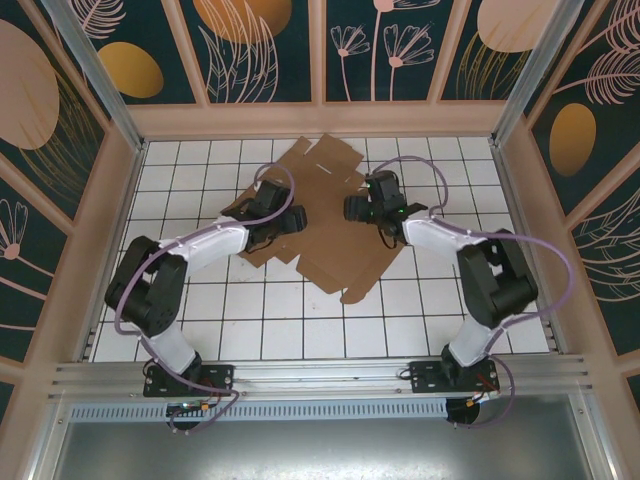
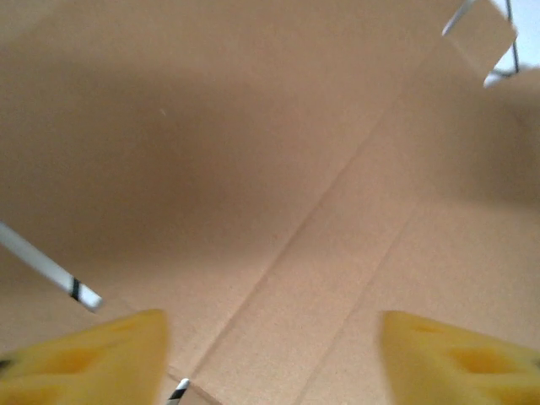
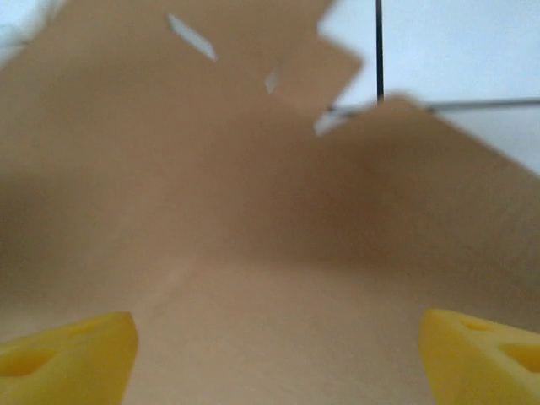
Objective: Fold the paper box
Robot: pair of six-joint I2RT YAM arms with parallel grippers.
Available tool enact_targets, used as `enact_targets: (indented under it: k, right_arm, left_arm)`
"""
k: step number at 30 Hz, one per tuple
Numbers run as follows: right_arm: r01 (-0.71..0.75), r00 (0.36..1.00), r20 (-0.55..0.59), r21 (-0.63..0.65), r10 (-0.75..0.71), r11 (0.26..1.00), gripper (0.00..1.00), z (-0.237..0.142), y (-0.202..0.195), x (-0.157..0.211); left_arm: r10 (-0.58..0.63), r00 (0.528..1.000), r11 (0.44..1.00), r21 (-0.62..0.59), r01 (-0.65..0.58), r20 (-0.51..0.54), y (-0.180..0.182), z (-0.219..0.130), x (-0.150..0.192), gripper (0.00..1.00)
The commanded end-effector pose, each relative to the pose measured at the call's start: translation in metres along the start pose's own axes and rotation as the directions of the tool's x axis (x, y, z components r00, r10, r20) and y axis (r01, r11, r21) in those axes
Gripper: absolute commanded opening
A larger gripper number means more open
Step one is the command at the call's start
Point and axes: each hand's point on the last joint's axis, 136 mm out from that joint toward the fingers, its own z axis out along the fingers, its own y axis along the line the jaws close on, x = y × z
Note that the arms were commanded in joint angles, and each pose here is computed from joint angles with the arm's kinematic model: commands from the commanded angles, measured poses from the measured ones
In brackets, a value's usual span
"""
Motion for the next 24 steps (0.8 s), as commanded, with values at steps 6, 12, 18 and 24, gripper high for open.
enact_targets:
  k: [6,12,18,24]
  right_arm:
    - [-0.022,0.995,-0.093,0.092,0.031,0.996,0.06,0.032,-0.041,0.012]
    - [0.003,0.987,-0.160,0.171,0.025,0.985,0.00,0.045,-0.064,0.037]
    - [-0.018,0.979,-0.194,0.247,0.067,0.969,0.00,0.031,-0.080,0.065]
    - [0.022,0.975,-0.220,0.199,0.023,0.980,0.00,0.010,-0.050,0.092]
  left_arm:
    - [-0.004,0.995,0.997,0.083,0.012,-0.098,-0.025,0.031,0.010,0.00]
    - [-0.012,0.988,1.000,0.013,0.014,-0.151,-0.016,0.061,0.017,0.00]
    - [-0.011,0.987,0.999,-0.052,0.003,-0.159,0.000,0.075,0.008,0.00]
    - [-0.012,0.982,0.996,-0.086,-0.005,-0.189,0.012,0.099,0.002,0.00]
